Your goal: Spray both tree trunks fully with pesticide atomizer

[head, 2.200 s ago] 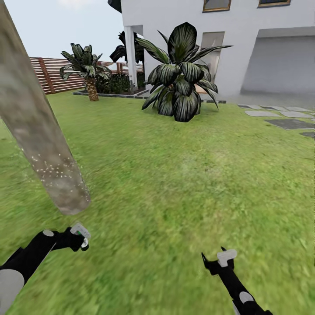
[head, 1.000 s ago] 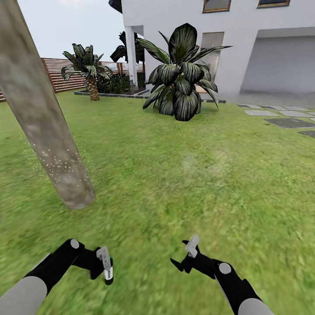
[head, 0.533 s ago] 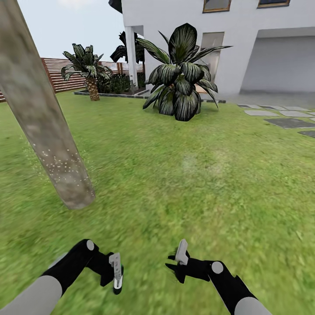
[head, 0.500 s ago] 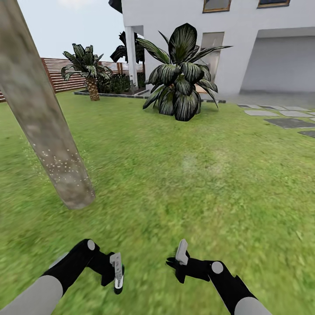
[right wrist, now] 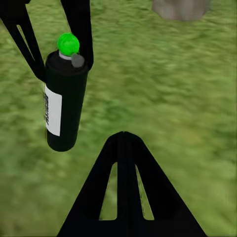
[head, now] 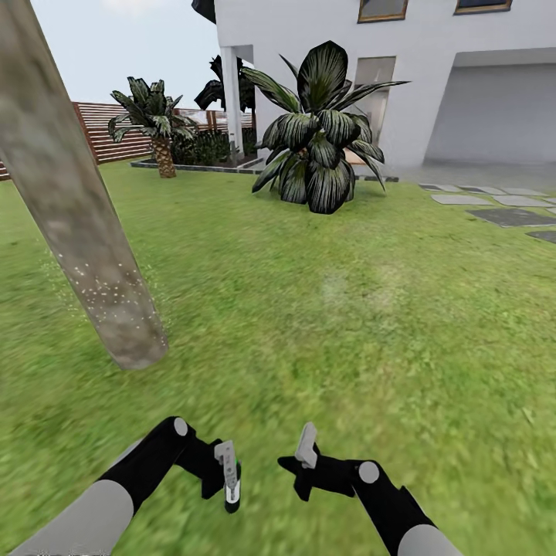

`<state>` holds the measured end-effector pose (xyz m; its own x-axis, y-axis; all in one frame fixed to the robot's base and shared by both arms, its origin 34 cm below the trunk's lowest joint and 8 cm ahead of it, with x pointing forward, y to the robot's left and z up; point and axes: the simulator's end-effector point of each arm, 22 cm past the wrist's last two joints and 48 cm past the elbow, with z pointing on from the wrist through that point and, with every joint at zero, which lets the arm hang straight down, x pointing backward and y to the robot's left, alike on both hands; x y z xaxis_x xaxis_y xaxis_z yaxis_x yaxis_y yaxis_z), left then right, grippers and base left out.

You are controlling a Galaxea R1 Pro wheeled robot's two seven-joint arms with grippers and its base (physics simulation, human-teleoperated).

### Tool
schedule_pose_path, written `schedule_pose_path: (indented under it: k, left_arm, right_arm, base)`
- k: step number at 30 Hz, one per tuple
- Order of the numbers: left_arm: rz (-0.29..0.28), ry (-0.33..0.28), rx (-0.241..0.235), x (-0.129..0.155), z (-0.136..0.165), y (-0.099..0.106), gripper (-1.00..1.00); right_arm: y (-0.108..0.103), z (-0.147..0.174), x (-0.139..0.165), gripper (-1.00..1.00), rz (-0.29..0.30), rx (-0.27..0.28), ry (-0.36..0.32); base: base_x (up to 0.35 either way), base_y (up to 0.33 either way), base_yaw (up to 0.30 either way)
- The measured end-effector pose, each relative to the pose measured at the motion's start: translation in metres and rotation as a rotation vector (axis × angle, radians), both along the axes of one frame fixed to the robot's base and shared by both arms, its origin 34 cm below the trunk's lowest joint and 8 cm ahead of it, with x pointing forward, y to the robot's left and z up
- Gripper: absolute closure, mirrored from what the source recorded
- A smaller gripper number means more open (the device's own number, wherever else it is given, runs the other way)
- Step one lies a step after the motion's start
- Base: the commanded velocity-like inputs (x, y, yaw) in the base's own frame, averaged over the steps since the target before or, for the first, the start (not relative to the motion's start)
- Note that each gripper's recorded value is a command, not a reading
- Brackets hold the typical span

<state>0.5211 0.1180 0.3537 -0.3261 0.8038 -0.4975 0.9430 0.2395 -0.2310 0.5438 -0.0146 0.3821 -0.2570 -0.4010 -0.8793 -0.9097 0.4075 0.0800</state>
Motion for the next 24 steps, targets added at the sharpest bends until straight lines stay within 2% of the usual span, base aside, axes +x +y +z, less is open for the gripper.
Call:
schedule_pose_path:
  k: [4, 15, 22, 24]
  left_arm:
    - [-0.004, -0.010, -0.009, 0.005, 0.004, -0.007, 1.00]
    - [-0.019, -0.008, -0.050, 0.001, 0.008, -0.039, 1.00]
    - [-0.020, -0.007, -0.059, -0.001, 0.008, -0.043, 1.00]
    - [-0.024, -0.006, -0.068, -0.002, 0.009, -0.049, 1.00]
  right_arm:
    - [0.007, 0.002, -0.007, 1.00, 0.029, 0.014, 0.012]
    - [0.014, 0.005, -0.008, 1.00, 0.035, 0.026, 0.012]
    - [0.026, 0.015, -0.004, 1.00, 0.039, 0.044, -0.006]
    - [0.026, 0.015, -0.004, 1.00, 0.039, 0.045, -0.007]
  base:
    - [0.000, 0.000, 0.000]
    - [0.000, 0.000, 0.000]
    - [0.000, 0.000, 0.000]
    - [0.000, 0.000, 0.000]
